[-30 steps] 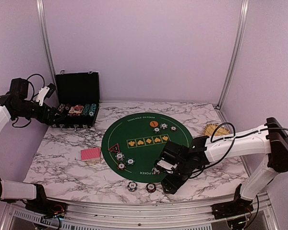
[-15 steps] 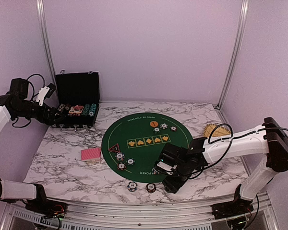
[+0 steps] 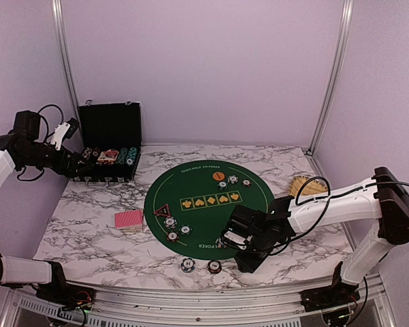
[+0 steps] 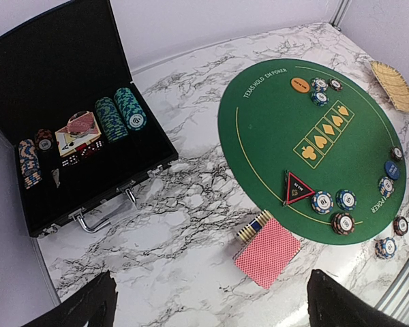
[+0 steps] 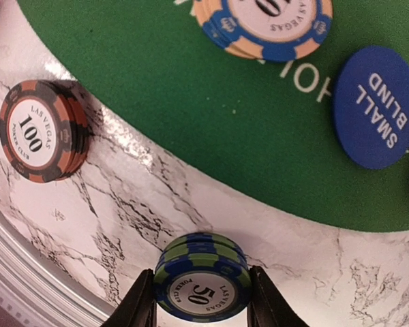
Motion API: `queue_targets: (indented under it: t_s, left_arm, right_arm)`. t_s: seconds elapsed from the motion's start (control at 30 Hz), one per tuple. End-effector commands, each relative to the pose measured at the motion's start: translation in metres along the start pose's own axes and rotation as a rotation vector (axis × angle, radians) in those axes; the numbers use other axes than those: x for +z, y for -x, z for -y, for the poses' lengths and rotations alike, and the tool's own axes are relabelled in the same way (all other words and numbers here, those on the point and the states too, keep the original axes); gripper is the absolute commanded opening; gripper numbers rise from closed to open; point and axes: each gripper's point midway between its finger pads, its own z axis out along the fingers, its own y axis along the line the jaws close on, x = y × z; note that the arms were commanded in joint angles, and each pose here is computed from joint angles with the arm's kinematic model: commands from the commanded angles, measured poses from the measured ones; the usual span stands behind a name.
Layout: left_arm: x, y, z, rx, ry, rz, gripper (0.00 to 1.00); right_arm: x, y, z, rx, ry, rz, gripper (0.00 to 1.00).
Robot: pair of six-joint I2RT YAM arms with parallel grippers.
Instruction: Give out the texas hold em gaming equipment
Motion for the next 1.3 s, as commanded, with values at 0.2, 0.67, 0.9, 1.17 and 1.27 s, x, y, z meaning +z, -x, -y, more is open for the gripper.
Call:
queue_targets:
  t_s: [0.2,0.67,0.9,1.17,1.27]
  left_arm:
    - [-0.006,0.003,0.002,-0.002,-0.003,-0.001,0.99]
    - [-0.005,0.002,0.002,0.000,-0.004,-0.003,0.99]
    - [-0.007,0.003,0.003,0.001,-0.005,0.002,0.99]
    - [-0.009,0.004,0.002,0.007,0.011,0.002,0.99]
    - [-0.009,0.003,0.002,0.008,0.011,-0.001,0.99]
  right_arm:
    - [-0.021,0.015,0.000,-0.011,-0.030,0.049,0.29]
    - [-0.052,0.040,0.012,0.004,-0.067,0.098,0.28]
    - [-0.072,0.089,0.056,0.132,-0.071,0.209,0.26]
    - [-0.039,0.111,0.083,0.148,-0.112,0.181,0.26]
    - [-0.029,0.113,0.088,0.151,-0.120,0.175,0.26]
